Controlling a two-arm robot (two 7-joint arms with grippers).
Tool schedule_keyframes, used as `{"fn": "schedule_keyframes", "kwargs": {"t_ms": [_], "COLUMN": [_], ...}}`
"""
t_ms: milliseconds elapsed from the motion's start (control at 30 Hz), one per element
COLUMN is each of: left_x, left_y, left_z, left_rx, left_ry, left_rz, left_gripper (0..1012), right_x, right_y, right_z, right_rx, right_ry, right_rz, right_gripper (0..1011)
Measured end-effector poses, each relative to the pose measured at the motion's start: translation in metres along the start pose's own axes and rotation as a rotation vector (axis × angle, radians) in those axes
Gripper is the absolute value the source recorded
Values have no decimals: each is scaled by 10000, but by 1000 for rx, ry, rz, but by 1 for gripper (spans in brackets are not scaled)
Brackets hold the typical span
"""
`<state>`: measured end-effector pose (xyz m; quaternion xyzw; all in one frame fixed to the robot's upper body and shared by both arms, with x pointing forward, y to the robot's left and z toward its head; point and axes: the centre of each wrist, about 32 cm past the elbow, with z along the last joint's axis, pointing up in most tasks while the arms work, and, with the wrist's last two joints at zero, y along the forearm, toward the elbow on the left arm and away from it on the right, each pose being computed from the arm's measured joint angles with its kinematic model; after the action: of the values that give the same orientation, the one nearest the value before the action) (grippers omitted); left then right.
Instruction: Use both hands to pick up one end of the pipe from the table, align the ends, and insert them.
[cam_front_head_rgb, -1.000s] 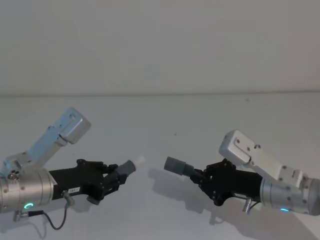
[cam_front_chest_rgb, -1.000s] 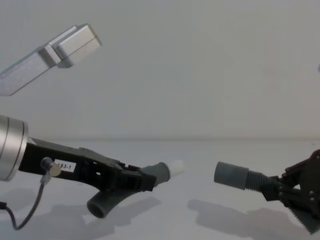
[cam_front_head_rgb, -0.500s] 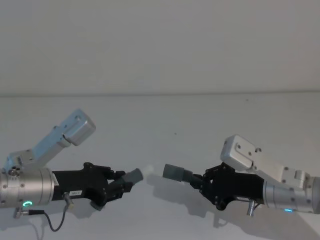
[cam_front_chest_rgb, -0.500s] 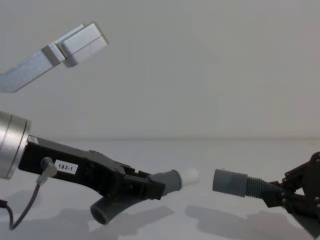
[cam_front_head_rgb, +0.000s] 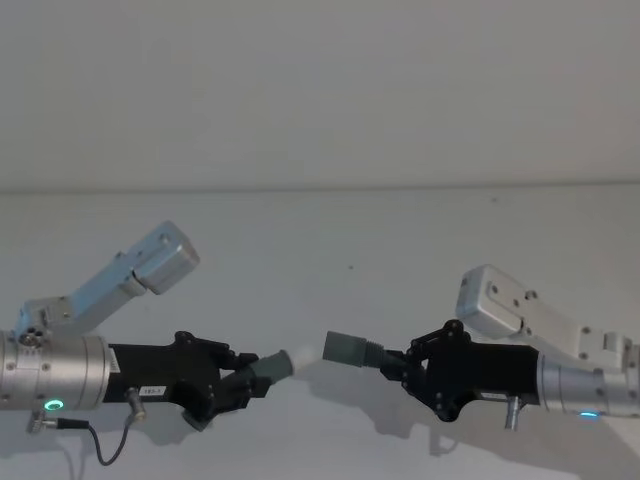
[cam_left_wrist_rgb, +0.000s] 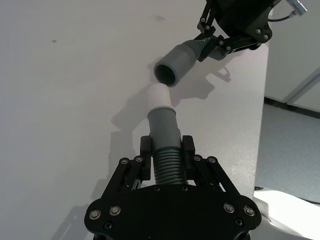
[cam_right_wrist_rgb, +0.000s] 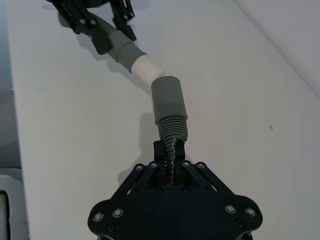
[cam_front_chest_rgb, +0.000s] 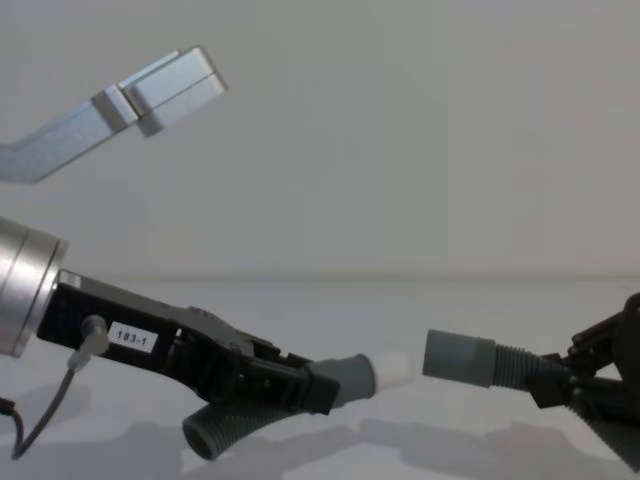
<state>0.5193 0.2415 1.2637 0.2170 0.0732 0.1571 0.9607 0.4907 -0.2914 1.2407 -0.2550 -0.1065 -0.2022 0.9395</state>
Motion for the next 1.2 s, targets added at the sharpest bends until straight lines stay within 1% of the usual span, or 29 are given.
{"fn": "schedule_keyframes", "kwargs": {"t_ms": [133,333,633,900,1200], "left_x": [15,35,51,59,65], "left_y": [-6,-13,-9,13,21], "left_z": [8,13,21,23,42], "left_rx": [2,1,0,10,10], "left_ry": [0,5,11,17,22], "left_rz": [-13,-29,-48,-63,-88], "left_gripper": [329,329,329,328,329], "right_x": [40,88,136,173,203], "right_y": [-30,-64,-91,-105,-117], "right_z": [-12,-29,-59,-85,-93], "right_rx": [14,19,12,5,3], "right_ry": [-5,-16,-33,-45,-55], "right_rz": [28,55,74,84,94], "right_gripper": [78,78,78,78,78]}}
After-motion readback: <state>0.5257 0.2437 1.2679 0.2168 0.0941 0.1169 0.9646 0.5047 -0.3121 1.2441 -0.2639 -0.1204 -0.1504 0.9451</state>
